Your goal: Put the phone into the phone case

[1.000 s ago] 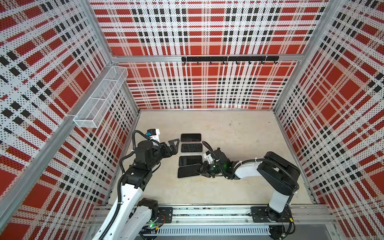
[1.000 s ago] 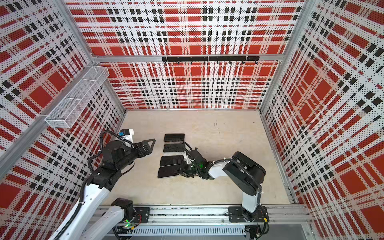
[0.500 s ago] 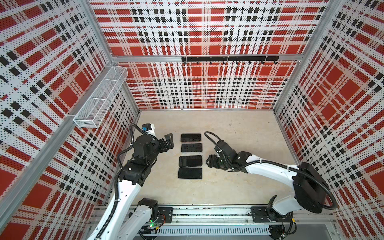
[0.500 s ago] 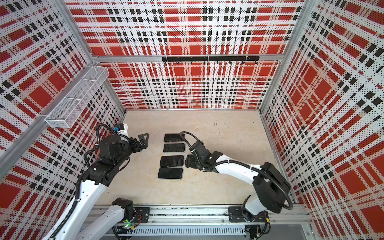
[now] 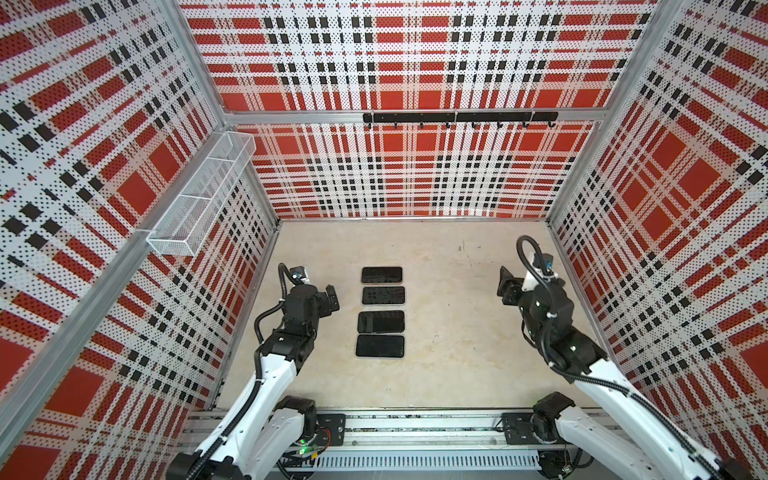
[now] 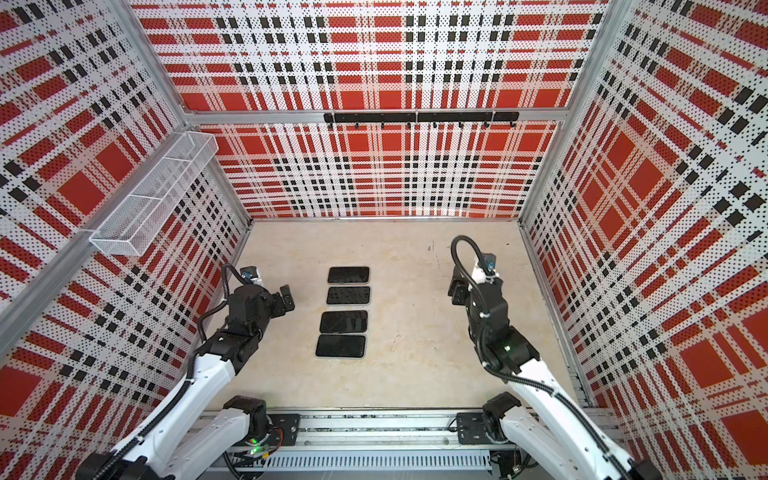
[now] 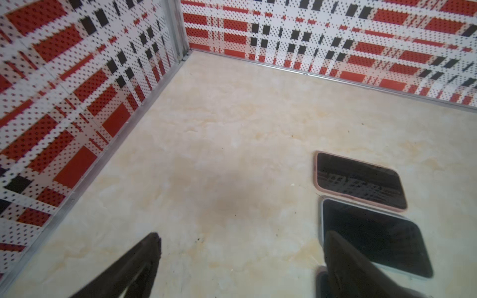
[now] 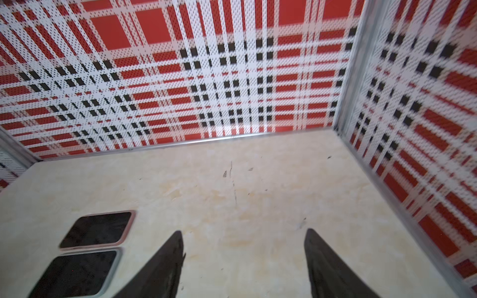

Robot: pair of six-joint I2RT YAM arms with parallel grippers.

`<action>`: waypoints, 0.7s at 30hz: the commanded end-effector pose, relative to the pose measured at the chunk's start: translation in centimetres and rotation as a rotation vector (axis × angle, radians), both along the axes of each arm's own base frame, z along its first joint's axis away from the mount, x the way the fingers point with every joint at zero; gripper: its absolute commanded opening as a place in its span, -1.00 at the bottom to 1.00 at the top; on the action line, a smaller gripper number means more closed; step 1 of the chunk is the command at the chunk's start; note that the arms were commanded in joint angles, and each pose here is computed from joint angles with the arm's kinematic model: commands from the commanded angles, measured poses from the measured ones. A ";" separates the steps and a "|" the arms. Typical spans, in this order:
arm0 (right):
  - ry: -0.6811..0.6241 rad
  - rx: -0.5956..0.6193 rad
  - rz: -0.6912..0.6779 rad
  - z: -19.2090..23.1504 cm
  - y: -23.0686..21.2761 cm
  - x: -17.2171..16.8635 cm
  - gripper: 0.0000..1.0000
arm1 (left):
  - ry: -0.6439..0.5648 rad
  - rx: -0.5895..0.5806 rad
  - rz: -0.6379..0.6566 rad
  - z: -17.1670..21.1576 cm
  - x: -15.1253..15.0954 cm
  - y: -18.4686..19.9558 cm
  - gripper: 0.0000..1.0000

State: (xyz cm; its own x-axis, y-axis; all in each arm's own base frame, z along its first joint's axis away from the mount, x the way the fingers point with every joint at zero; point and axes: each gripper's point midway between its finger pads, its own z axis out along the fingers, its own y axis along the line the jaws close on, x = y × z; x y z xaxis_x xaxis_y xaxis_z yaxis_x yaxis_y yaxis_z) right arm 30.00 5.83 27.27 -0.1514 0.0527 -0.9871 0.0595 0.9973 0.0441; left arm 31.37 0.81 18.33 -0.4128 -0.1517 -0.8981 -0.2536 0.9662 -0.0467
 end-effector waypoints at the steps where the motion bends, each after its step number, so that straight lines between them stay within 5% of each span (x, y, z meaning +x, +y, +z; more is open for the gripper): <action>1: -0.166 -0.182 -0.063 1.7 -1.7 -0.6 0.61 | -0.107 0.057 0.067 2.0 0.7 1.6 0.99; 5: -0.074 -0.292 -0.105 -3.1 -3.0 0.2 0.72 | -0.066 0.042 0.069 -1.1 1.5 2.1 0.99; 9: 0.028 -0.255 -0.148 -8.4 -5.1 1.2 0.73 | -0.046 0.007 0.041 -3.5 3.0 2.5 0.99; 16: -0.023 -0.156 -0.160 -11.8 -7.3 2.2 0.77 | -0.150 -0.013 -0.056 -4.8 5.7 1.6 0.99; 21: -0.058 -0.158 -0.060 -12.0 -6.2 5.0 0.80 | -0.222 0.126 -0.289 -4.4 7.5 -2.0 0.99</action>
